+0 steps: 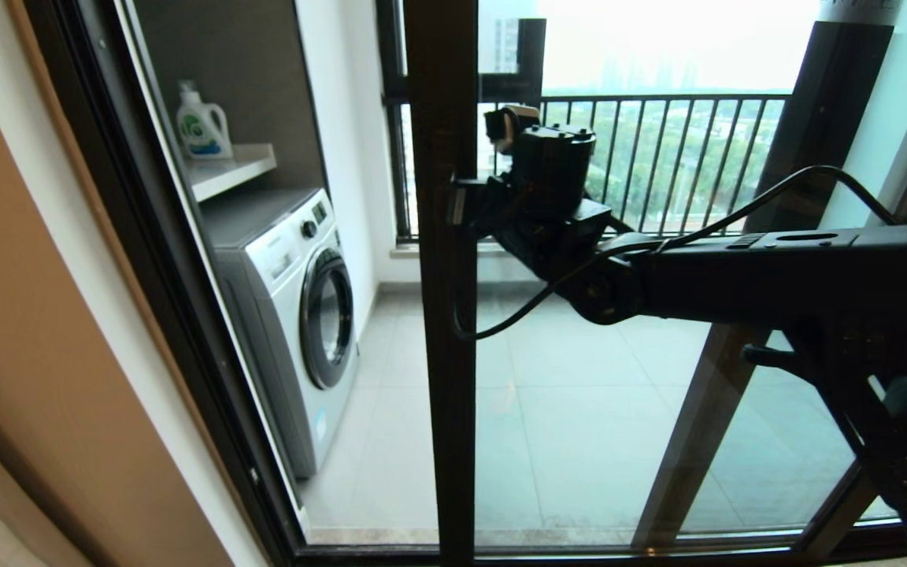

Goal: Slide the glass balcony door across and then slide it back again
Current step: Close the slid door

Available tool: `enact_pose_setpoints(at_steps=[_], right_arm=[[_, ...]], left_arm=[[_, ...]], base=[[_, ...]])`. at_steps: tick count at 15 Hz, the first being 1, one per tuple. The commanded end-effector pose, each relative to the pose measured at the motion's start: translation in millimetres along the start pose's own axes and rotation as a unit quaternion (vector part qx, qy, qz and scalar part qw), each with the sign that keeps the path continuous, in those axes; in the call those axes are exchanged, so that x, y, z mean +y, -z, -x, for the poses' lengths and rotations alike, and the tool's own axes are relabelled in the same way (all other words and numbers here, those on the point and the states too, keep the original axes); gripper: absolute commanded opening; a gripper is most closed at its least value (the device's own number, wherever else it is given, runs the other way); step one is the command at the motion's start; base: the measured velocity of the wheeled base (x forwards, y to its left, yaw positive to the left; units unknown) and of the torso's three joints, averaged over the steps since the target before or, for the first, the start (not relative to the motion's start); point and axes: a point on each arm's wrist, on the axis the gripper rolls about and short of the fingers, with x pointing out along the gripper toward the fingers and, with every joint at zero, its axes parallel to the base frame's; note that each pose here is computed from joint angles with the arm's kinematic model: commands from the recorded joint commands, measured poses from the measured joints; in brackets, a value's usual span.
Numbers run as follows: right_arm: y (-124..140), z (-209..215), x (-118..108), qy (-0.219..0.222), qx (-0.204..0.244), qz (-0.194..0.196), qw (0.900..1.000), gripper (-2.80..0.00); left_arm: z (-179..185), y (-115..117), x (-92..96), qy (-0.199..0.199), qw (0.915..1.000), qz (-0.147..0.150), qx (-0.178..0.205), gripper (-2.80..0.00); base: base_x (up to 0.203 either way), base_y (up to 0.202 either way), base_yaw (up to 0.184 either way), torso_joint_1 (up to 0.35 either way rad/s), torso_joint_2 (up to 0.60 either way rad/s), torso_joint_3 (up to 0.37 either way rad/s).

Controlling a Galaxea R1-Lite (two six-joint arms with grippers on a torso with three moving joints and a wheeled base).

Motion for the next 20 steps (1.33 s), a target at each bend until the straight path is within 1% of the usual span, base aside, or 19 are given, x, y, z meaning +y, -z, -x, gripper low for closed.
enact_pose_setpoints(at_steps=[1, 3, 7, 9, 10, 13, 14, 16, 18, 20], right_arm=[[0, 0, -1, 0.007, -0.004, -0.002, 1.000, -2.80], [-11, 3, -1, 0.017, -0.015, -0.005, 1.000, -2.80], [-48, 24, -5, 0.045, -0.045, -0.013, 0.998, -2.80], [-57, 44, -11, 0.050, -0.031, -0.010, 0.998, -2.80], [-66, 61, -14, 0.050, -0.027, -0.011, 0.998, -2.80], [-107, 134, -24, 0.043, -0.036, -0.024, 0.998, -2.80], [-122, 166, -30, 0.040, -0.045, -0.026, 0.998, -2.80], [-144, 230, -48, 0.046, -0.065, -0.016, 0.997, -2.80], [-156, 294, -73, 0.077, -0.086, 0.000, 0.993, -2.80], [-160, 351, -94, 0.131, -0.102, 0.018, 0.986, -2.80]], left_arm=[[0, 0, 0.0, 0.000, 1.0000, 0.000, 0.001, -2.80], [0, 0, 0.0, 0.000, 1.0000, 0.000, 0.001, -2.80], [0, 0, 0.0, 0.000, 1.0000, 0.000, 0.001, -2.80], [0, 0, 0.0, -0.001, 1.0000, 0.000, 0.001, -2.80], [0, 0, 0.0, 0.000, 1.0000, 0.000, 0.001, -2.80], [0, 0, 0.0, 0.000, 1.0000, 0.000, 0.001, -2.80], [0, 0, 0.0, 0.000, 1.0000, 0.000, 0.001, -2.80], [0, 0, 0.0, 0.000, 1.0000, 0.000, 0.001, -2.80], [0, 0, 0.0, 0.000, 1.0000, 0.000, 0.001, -2.80], [0, 0, 0.0, -0.001, 1.0000, 0.000, 0.001, -2.80]], base=[[0.000, 0.000, 0.000, 0.000, 0.00, 0.000], [0.000, 0.000, 0.000, 0.000, 0.00, 0.000], [0.000, 0.000, 0.000, 0.000, 0.00, 0.000], [0.000, 0.000, 0.000, 0.000, 0.00, 0.000], [0.000, 0.000, 0.000, 0.000, 0.00, 0.000], [0.000, 0.000, 0.000, 0.000, 0.00, 0.000], [0.000, 0.000, 0.000, 0.000, 0.00, 0.000], [0.000, 0.000, 0.000, 0.000, 0.00, 0.000], [0.000, 0.000, 0.000, 0.000, 0.00, 0.000], [0.000, 0.000, 0.000, 0.000, 0.00, 0.000]])
